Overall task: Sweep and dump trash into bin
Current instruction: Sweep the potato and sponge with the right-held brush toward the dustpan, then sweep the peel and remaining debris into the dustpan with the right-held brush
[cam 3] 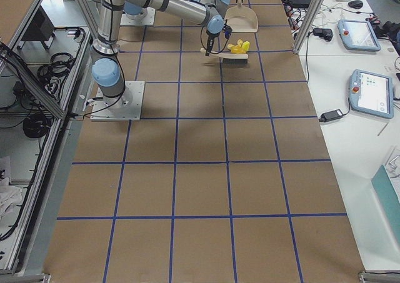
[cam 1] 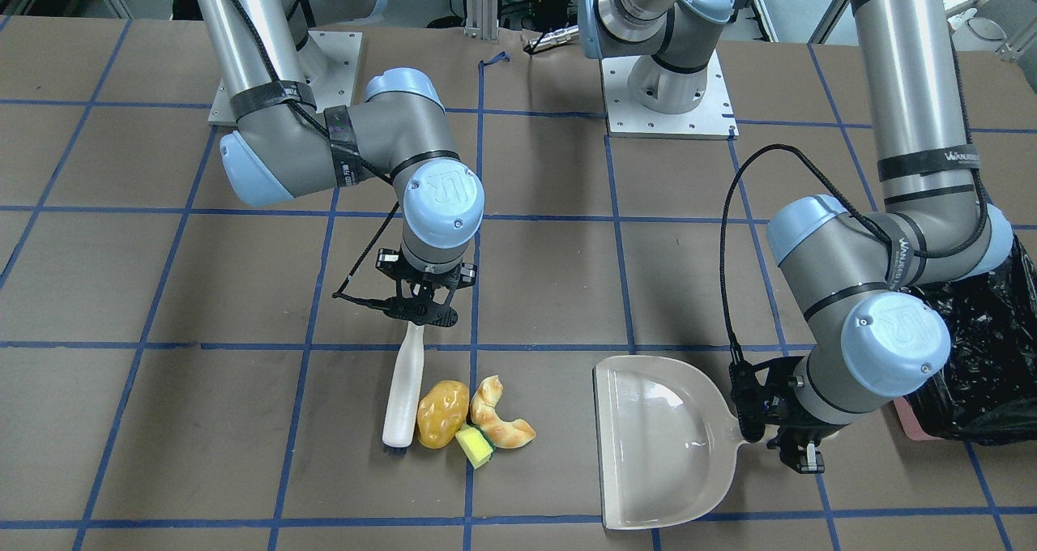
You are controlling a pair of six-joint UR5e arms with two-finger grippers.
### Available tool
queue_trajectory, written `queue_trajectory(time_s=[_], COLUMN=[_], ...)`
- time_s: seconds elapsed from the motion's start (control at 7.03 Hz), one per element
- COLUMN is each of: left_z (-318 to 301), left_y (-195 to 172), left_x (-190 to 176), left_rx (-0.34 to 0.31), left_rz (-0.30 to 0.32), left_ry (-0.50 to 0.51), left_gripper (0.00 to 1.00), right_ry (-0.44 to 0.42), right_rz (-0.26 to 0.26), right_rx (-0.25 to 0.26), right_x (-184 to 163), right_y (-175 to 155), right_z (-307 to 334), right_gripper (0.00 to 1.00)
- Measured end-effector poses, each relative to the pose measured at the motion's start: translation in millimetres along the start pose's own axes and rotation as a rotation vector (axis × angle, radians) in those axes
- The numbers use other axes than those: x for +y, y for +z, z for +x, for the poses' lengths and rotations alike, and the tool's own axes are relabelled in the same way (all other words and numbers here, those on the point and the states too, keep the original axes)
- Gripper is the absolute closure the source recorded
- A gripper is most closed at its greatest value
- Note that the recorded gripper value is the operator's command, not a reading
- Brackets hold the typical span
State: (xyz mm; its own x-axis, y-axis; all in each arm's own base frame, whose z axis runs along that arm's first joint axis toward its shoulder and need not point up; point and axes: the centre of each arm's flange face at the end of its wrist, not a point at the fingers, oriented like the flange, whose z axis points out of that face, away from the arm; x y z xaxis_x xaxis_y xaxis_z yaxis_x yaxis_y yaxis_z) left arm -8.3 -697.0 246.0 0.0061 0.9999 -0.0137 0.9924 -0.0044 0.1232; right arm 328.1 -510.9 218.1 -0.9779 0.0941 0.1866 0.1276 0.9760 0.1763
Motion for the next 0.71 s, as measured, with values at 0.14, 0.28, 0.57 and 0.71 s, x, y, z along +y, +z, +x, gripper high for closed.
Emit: queue_trajectory(time_s=[0.14, 0.28, 0.57, 0.71], left_z=[0.0, 0.0, -0.1, -0.2], left_y=[0.1, 0.2, 0.8, 1.0], left_x=[-0.1, -0.1, -0.1, -0.2], left_rx=[0.0, 0.0, 0.001, 0.001], left_rz=[0.0, 0.0, 0.0, 0.0], left_ry=[0.0, 0.0, 0.0, 0.0], left_gripper=[0.82, 0.82, 0.82, 0.82], right_ry=[0.002, 0.011, 0.041, 0.056], right_rz=[0.001, -0.001, -0.008, -0.011], right_rx=[-0.01, -0.02, -0.054, -0.069], right_x=[-1.5, -3.6, -3.1, 0.6], right_y=[-1.7, -1.9, -5.9, -8.5], right_z=[-9.2, -16.7, -29.7, -37.3], right_gripper=[0.98, 0.98, 0.98, 0.98])
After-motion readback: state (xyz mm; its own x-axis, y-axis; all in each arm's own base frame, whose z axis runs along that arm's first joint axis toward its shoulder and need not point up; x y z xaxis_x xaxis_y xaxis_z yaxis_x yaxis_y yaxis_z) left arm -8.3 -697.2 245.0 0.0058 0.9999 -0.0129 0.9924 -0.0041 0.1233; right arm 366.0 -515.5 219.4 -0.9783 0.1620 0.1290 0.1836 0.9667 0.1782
